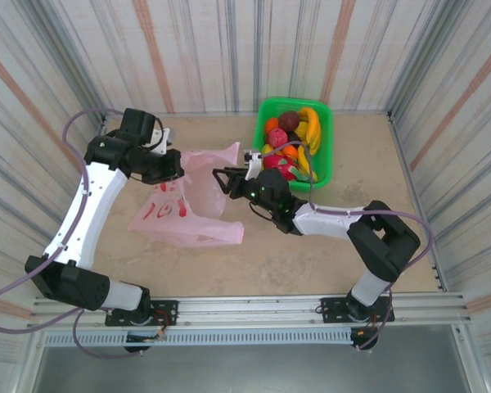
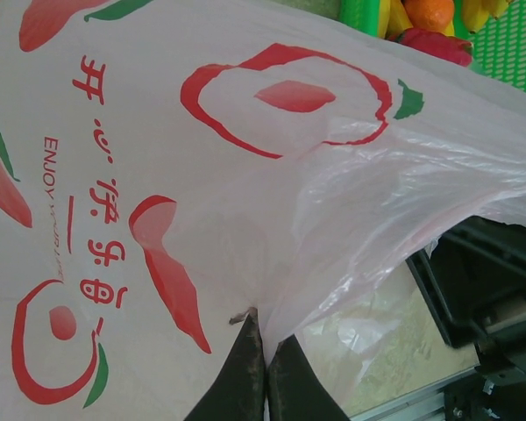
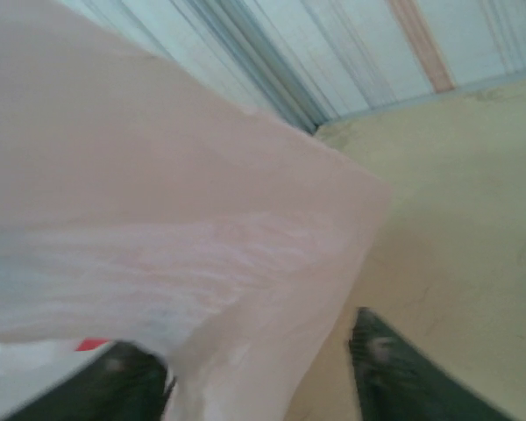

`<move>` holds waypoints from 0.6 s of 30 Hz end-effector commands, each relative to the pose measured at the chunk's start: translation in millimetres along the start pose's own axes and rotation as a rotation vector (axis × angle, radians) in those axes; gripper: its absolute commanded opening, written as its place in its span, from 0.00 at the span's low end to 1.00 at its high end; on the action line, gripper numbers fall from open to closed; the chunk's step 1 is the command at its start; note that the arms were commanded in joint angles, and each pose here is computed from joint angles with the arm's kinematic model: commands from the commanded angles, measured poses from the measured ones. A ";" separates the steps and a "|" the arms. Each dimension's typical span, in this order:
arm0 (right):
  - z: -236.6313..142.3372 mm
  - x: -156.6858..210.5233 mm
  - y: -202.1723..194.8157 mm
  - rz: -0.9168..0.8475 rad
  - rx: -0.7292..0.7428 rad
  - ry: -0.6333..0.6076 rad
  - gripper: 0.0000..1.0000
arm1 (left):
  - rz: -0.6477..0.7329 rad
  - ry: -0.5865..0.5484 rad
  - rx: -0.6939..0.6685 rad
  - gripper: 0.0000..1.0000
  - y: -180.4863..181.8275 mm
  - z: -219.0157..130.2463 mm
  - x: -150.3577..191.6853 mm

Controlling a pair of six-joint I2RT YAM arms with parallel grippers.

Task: Place the fake fruits into the plastic bag and tie a complex knot

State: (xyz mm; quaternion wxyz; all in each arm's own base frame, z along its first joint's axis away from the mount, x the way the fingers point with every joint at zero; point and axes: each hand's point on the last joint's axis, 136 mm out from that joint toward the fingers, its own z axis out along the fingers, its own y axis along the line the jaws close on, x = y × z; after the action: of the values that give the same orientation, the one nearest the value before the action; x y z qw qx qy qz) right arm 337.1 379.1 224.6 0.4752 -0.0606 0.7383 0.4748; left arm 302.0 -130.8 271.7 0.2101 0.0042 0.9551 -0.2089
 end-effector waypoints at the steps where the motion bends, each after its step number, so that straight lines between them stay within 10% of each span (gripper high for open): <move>1: 0.7 4.3 -21.1 0.019 0.147 0.034 0.22 | 0.069 -0.049 -0.037 0.00 0.4 -26.8 -1.5; 4: -9.9 7.7 -37.8 -0.007 0.250 0.084 0.01 | 0.107 -0.064 -0.107 0.00 10.8 -42.2 -5.4; 13: -53.8 12.5 -82.7 -0.016 0.446 0.200 0.00 | 0.188 -0.066 -0.227 0.00 32.7 -51.4 -31.8; 18: -53.4 13.5 -72.5 -0.003 0.394 0.211 0.00 | 0.176 -0.006 -0.075 0.00 10.8 -18.0 -32.4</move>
State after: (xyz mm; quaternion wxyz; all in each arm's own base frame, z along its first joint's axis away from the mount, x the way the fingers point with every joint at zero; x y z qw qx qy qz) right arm 345.8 305.8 179.4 0.4157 -0.0022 0.8530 0.3156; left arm 324.7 -93.3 307.5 0.2546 0.0557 0.9584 -0.1163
